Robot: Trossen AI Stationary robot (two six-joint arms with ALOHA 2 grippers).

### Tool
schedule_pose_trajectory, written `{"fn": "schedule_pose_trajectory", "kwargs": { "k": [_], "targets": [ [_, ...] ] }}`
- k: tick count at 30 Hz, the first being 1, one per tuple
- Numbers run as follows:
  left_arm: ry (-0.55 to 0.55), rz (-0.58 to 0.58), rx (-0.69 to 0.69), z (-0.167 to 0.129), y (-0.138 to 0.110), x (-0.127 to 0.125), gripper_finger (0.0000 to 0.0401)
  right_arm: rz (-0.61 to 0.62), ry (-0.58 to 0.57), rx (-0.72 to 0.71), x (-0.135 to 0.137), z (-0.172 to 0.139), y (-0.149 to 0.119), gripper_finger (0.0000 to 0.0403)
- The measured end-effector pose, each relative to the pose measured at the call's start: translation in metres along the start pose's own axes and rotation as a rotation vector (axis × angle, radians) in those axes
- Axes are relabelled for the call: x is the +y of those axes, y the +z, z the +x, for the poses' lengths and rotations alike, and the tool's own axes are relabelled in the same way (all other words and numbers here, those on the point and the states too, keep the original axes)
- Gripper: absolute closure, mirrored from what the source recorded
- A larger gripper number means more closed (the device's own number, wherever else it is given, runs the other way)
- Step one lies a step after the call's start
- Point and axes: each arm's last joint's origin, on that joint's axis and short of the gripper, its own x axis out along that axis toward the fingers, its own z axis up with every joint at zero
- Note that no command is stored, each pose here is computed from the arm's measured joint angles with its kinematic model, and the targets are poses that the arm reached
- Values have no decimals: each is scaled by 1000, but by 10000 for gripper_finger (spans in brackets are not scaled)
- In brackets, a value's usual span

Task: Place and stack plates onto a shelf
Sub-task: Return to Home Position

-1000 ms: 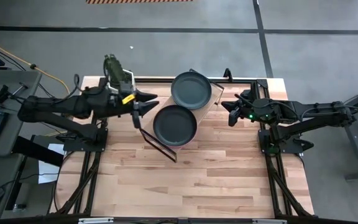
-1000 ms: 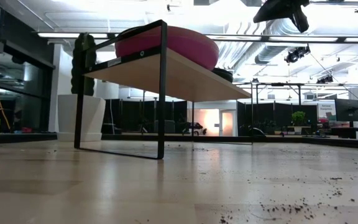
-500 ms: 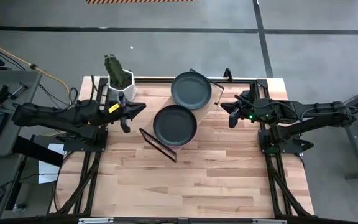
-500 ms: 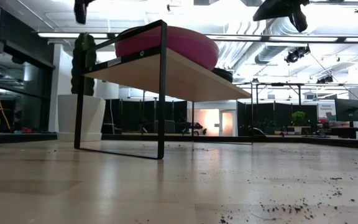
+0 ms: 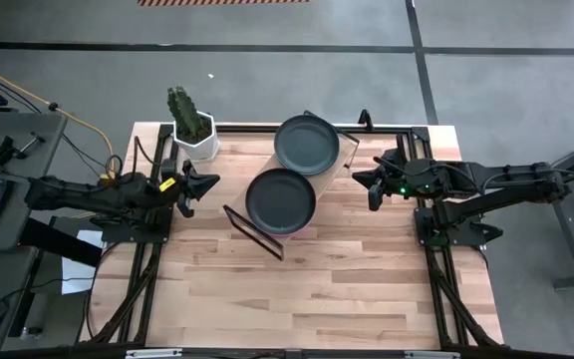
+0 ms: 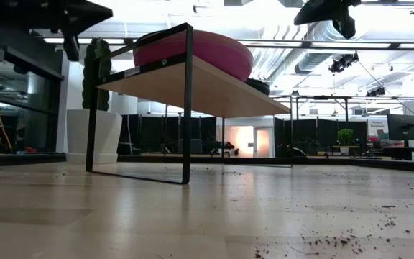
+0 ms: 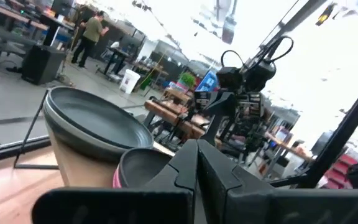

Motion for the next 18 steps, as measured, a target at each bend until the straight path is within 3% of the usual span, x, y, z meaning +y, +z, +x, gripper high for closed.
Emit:
{"fn": "schedule_pose_trajectory", "kwargs": {
  "k": [12, 18],
  "targets": [
    [-69, -99, -112, -24, -33, 25, 401, 32, 17, 20, 0, 0, -1, 402],
    [-105, -53, -99, -24, -33, 24, 401, 45, 26, 29, 2, -1, -3, 402]
  ]
}}
